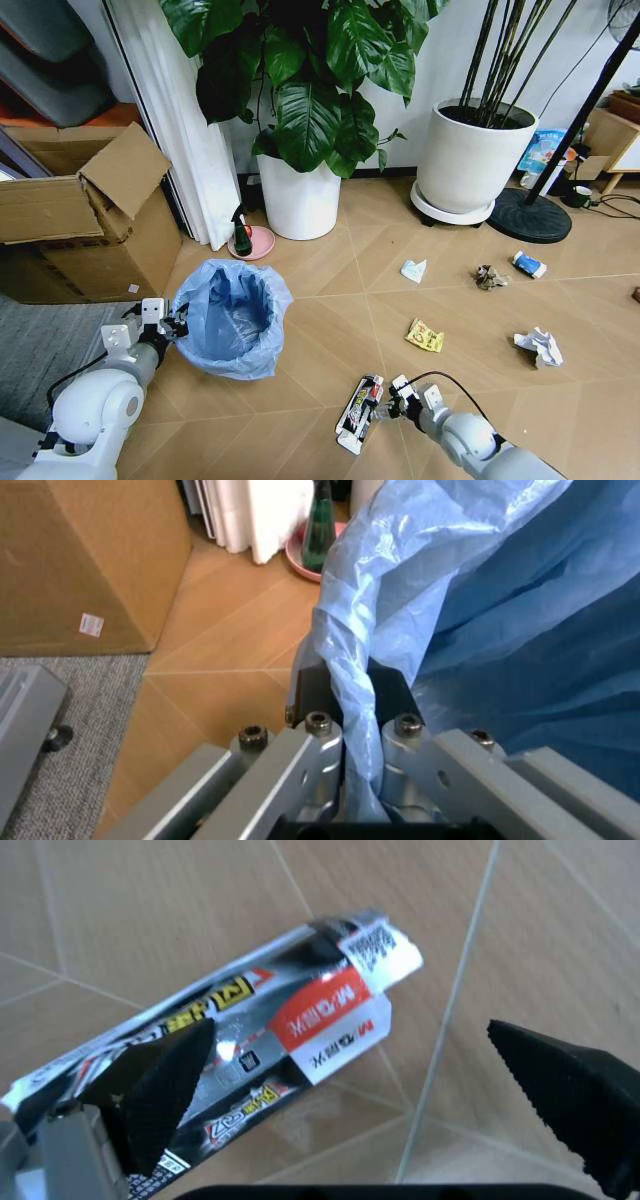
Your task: Pick up the trash bin and place the garbage on the floor into it.
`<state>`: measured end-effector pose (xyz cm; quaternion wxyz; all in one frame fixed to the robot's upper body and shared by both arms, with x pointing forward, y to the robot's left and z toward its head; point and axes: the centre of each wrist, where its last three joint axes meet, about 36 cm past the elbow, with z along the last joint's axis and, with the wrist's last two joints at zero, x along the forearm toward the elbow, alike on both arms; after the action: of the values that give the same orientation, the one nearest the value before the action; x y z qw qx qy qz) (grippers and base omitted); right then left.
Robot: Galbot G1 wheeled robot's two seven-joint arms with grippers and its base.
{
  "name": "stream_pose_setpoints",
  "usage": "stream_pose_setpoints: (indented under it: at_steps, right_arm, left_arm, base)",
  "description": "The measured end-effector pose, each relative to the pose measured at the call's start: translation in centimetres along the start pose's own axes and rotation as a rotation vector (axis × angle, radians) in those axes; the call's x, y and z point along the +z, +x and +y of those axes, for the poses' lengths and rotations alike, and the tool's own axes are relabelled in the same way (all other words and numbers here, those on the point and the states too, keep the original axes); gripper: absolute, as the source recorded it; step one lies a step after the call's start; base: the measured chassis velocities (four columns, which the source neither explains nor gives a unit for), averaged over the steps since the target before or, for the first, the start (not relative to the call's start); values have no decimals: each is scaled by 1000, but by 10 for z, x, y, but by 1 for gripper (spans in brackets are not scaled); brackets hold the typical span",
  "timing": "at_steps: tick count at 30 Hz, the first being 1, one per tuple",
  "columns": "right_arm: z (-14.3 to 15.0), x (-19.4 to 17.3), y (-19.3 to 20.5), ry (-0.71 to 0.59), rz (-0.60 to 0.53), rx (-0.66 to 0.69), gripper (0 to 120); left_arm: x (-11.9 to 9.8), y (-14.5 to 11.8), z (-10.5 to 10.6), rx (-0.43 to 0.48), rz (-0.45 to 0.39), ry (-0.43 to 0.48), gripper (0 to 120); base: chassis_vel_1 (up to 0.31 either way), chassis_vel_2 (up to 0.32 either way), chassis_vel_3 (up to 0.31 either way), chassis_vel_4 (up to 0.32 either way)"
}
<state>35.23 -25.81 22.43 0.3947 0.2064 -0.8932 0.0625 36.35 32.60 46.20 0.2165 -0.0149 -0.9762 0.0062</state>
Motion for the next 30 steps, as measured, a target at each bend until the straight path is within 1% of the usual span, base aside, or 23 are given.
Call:
stream_pose_setpoints:
  at_steps: [9, 18, 19, 20, 21, 22, 23, 25, 27, 28, 30]
  right_arm:
    - [25, -3, -16, -82, 11, 42, 100]
    - [34, -4, -26, -107, -1, 55, 100]
    - [35, -5, -27, -109, -3, 57, 98]
    - [36, -5, -28, -110, -5, 58, 91]
    - [36, -5, -28, -110, -7, 59, 88]
    - [36, -5, -28, -110, -7, 59, 88]
    - [37, -5, -28, -110, -7, 59, 85]
    - [37, -5, -29, -110, -6, 60, 74]
    - [38, -5, -29, -112, -6, 59, 72]
    - [39, -4, -30, -114, -6, 59, 64]
    - [40, -4, -31, -115, -7, 59, 57]
  left_arm:
    - [-1, 1, 1, 15, -2, -6, 0]
    - [-2, 0, 1, 21, -6, -7, 0]
    - [-2, 0, 1, 22, -6, -7, 0]
    - [-1, 0, 1, 22, -6, -6, 0]
    - [-1, 0, 1, 22, -6, -6, 0]
    - [-1, 0, 1, 22, -6, -6, 0]
    - [-1, 0, 1, 21, -6, -6, 0]
    - [-1, -1, 1, 21, -7, -5, 0]
    - [-2, -1, 2, 22, -8, -5, 0]
    - [-2, -1, 2, 22, -8, -4, 0]
    - [-2, -1, 2, 22, -9, -4, 0]
  base:
    - [0, 0, 0, 0]
    - [0, 0, 0, 0]
    - [0, 0, 0, 0]
    - [0, 0, 0, 0]
    - [0, 0, 0, 0]
    - [0, 0, 0, 0]
    - [0, 0, 0, 0]
    - [0, 0, 0, 0]
    - [0, 0, 0, 0]
    - [0, 0, 0, 0]
    - [0, 0, 0, 0]
